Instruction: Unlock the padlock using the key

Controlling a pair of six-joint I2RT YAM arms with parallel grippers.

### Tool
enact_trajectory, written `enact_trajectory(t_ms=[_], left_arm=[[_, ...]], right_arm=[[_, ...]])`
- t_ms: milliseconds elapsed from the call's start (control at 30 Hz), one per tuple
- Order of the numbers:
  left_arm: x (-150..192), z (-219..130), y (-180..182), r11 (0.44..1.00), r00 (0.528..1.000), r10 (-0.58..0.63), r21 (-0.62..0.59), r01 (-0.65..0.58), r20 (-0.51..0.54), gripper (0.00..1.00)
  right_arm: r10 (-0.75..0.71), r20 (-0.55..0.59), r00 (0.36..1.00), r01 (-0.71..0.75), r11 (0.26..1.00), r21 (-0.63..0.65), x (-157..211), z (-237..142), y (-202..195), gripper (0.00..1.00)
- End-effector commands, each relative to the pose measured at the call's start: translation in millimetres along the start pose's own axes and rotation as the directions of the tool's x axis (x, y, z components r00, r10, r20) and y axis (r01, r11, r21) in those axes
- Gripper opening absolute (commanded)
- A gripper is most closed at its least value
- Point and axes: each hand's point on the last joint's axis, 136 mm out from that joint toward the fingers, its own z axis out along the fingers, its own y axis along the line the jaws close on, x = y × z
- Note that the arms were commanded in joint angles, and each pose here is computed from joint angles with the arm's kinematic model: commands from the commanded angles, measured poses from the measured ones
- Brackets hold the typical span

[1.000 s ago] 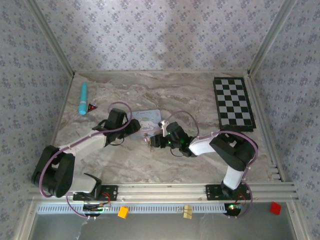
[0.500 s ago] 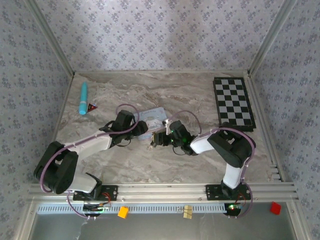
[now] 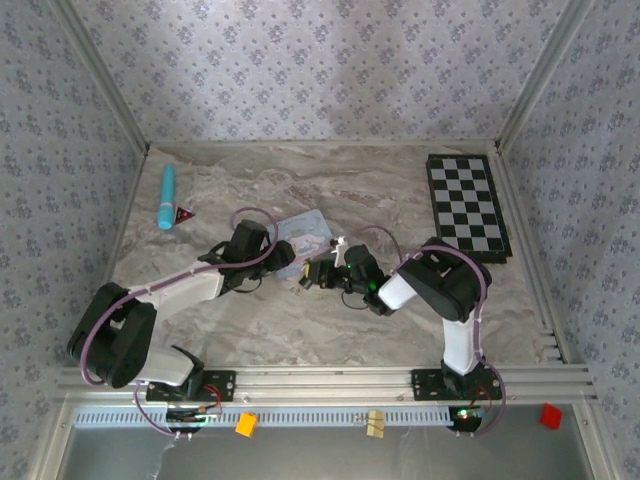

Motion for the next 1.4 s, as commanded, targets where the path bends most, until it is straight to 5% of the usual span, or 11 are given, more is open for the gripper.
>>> enact_trajectory(t_ms=[0,500,1367], left_arm=[[6.9,0.3,3.1,1.0,1.0,0.0,-0.019,0.0,-0.02,0.69],[6.9,-1.3,8.4,0.999,1.0,-0.012,-0.035,0.012,-0.008,0.69],[7.9,-0.2,11.4,0.999,1.0,-0.015,-0.04,0.015,-0.009,0.7]], right_arm=[[0.059,-0.043,0.997,-0.059,0.998,-0.006,14.8,0.2,-4.9,0.14],[0.185,0.056,0.981,-0.186,0.982,0.013,0.9,-13.2,-17.5,0.0],[0.304,0.168,0.938,-0.313,0.949,0.034,-19.4,-33.2,-29.2,0.0]])
